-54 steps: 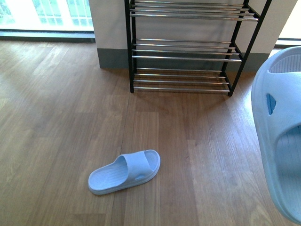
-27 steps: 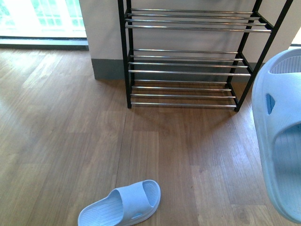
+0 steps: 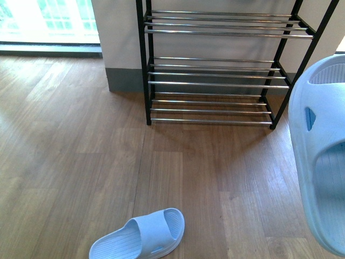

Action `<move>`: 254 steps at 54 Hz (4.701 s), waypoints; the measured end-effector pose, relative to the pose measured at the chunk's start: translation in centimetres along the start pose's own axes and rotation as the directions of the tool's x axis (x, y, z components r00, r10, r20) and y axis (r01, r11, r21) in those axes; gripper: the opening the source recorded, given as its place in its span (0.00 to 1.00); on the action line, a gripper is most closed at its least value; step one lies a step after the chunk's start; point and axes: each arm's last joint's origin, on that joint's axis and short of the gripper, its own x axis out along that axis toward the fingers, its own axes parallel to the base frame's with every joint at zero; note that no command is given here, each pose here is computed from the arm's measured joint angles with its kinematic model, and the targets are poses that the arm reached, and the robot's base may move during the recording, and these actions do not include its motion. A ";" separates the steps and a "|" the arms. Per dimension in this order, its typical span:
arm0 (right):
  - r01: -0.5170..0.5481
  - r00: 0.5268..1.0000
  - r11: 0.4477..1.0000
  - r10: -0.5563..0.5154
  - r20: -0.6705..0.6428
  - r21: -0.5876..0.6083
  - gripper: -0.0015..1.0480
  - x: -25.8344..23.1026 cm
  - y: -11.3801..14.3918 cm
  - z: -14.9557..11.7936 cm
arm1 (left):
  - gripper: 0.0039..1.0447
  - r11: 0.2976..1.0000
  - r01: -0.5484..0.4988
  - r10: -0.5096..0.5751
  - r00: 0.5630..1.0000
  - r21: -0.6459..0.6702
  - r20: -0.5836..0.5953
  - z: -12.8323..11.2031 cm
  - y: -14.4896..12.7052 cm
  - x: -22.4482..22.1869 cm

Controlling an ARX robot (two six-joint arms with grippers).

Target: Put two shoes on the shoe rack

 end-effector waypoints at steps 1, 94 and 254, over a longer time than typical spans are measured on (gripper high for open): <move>0.000 1.000 1.000 0.000 0.000 0.000 0.01 0.0 0.0 0.0 | 0.91 1.000 0.000 0.000 1.000 0.000 0.000 0.0 0.0 0.0; -0.001 1.000 1.000 0.001 0.000 0.000 0.01 0.0 0.0 0.0 | 0.91 0.729 0.614 -0.186 0.602 0.302 -0.777 -17.7 -11.6 20.3; -0.001 1.000 1.000 0.001 -0.001 0.000 0.01 0.0 0.0 0.0 | 0.01 0.734 0.547 -0.066 0.647 0.402 -0.759 -21.4 -12.5 25.0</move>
